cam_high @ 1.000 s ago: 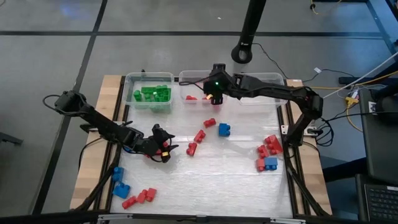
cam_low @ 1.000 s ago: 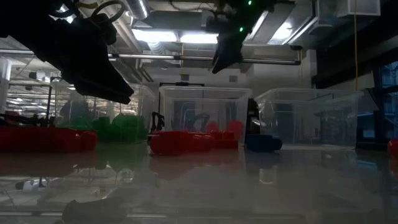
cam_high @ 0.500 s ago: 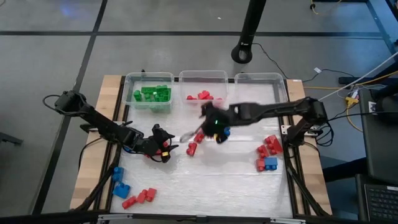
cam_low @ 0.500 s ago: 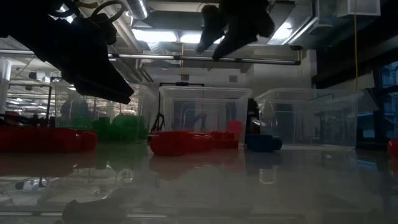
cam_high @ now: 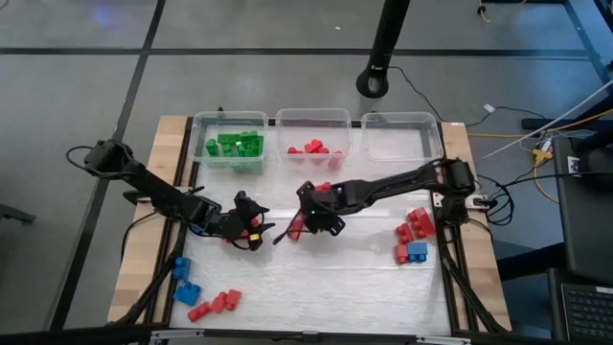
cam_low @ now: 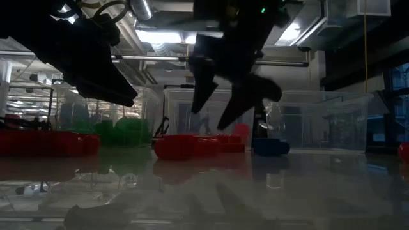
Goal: Sort blocks
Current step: Put the red game piece into the middle transparent bin
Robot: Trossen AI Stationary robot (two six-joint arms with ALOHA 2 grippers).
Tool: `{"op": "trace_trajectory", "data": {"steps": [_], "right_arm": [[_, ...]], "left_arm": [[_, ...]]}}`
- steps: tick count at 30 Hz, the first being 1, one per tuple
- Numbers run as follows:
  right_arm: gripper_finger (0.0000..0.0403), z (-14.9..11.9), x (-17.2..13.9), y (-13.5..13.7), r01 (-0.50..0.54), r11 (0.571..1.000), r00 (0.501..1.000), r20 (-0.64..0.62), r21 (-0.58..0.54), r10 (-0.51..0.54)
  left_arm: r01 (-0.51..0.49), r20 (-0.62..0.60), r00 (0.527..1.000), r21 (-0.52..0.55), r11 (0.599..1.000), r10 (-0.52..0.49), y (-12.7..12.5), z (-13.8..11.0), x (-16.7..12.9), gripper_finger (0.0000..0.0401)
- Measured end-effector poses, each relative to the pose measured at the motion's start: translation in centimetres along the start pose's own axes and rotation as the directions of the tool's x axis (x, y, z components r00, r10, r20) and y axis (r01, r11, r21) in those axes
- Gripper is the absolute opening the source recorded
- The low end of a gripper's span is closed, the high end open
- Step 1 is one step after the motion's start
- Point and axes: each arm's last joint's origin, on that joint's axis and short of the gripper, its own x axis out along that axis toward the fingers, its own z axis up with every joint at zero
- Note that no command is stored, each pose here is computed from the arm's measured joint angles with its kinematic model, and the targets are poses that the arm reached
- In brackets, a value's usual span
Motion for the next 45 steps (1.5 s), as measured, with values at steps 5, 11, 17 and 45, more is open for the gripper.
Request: {"op": "trace_trajectory", "data": {"steps": [5,11,17,45], "right_arm": [[0.0337,-0.9,1.7,-0.6,-0.023,1.000,1.000,0.005,0.018,0.023],[0.0337,-2.6,3.8,-1.3,-0.123,0.989,0.992,0.047,0.085,0.119],[0.0326,-3.2,5.1,-1.6,-0.134,0.985,0.990,0.065,0.106,0.128],[0.0169,-3.3,1.7,-2.0,-0.145,0.980,0.989,0.061,0.139,0.137]], "left_arm": [[0.000,0.000,1.000,0.000,1.000,0.000,0.0,0.0,0.0,0.0230],[0.000,0.000,1.000,0.000,1.000,0.000,0.0,0.0,0.0,0.0230],[-0.001,-0.001,1.000,0.003,1.000,0.001,0.0,0.0,0.0,0.0230],[-0.001,0.000,1.000,0.002,1.000,0.001,0.0,0.0,0.0,0.0230]]}}
